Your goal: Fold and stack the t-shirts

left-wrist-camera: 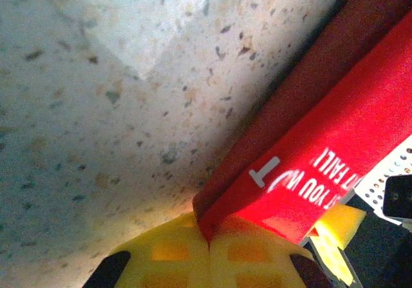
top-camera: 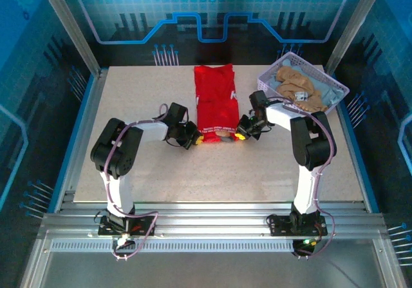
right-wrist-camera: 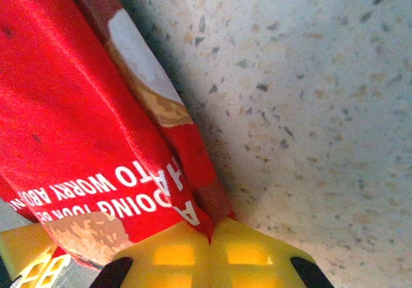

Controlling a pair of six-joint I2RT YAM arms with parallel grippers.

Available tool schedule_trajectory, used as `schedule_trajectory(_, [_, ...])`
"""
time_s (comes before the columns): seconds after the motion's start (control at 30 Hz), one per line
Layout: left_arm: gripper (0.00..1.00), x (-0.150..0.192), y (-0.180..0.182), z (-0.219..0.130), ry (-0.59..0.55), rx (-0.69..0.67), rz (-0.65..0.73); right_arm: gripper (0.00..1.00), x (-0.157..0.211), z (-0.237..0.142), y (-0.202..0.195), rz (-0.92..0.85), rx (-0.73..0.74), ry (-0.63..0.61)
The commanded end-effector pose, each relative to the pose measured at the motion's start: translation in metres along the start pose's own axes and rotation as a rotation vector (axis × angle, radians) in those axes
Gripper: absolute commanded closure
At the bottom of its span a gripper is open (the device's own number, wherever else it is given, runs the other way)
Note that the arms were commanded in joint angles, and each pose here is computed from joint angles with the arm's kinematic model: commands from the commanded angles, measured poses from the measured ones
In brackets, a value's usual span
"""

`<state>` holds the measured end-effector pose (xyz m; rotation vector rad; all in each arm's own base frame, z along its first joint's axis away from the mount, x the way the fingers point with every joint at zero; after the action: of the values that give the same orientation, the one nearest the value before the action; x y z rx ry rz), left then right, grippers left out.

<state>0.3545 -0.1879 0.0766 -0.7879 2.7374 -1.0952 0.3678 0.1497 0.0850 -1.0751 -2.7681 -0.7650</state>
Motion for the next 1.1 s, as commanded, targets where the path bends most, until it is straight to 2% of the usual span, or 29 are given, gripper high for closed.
schedule_trajectory(0.0, [1.0, 0.013, 0.004, -0.022, -0.003, -0.031, 0.042, 1.0, 0.019, -0.019, -0.005, -0.004, 0.024, -0.019])
schedule_trajectory(0.17, [1.0, 0.043, 0.016, -0.038, 0.074, -0.047, 0.094, 1.0, 0.052, -0.03, -0.027, -0.029, 0.056, 0.01])
schedule_trajectory(0.33, [1.0, 0.092, 0.026, -0.048, 0.205, -0.035, 0.167, 1.0, 0.093, -0.044, -0.057, -0.079, 0.098, 0.056])
schedule_trajectory(0.47, [1.0, 0.142, 0.031, -0.062, 0.323, -0.02, 0.248, 1.0, 0.132, -0.057, -0.086, -0.128, 0.148, 0.157])
schedule_trajectory(0.6, [1.0, 0.184, 0.034, -0.084, 0.413, 0.06, 0.319, 1.0, 0.167, -0.074, -0.119, -0.126, 0.163, 0.262])
schedule_trajectory(0.7, [1.0, 0.197, 0.018, -0.109, 0.402, 0.177, 0.372, 1.0, 0.178, -0.093, -0.123, -0.122, 0.138, 0.268])
schedule_trajectory(0.8, [1.0, 0.197, -0.005, -0.131, 0.348, 0.262, 0.417, 1.0, 0.179, -0.111, -0.11, -0.12, 0.102, 0.254])
schedule_trajectory(0.93, [1.0, 0.185, -0.044, -0.15, 0.245, 0.356, 0.455, 1.0, 0.169, -0.143, -0.065, -0.134, 0.019, 0.202])
schedule_trajectory(1.07, [1.0, 0.155, -0.065, -0.155, 0.165, 0.362, 0.4, 1.0, 0.149, -0.165, -0.022, -0.13, -0.018, 0.171])
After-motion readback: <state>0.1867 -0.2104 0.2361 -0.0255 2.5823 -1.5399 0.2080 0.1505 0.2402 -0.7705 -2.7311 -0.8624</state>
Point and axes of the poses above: each hand's point on the last joint's axis, 136 mm out from that joint toward the fingers, its own z axis out along the fingers, its own y axis along the line the jaws close on, x = y × z, the point moved 7 cm from there along -z, back along the fingers, and after that the axes turned 15 degrees about z, right-handed, at the moved point
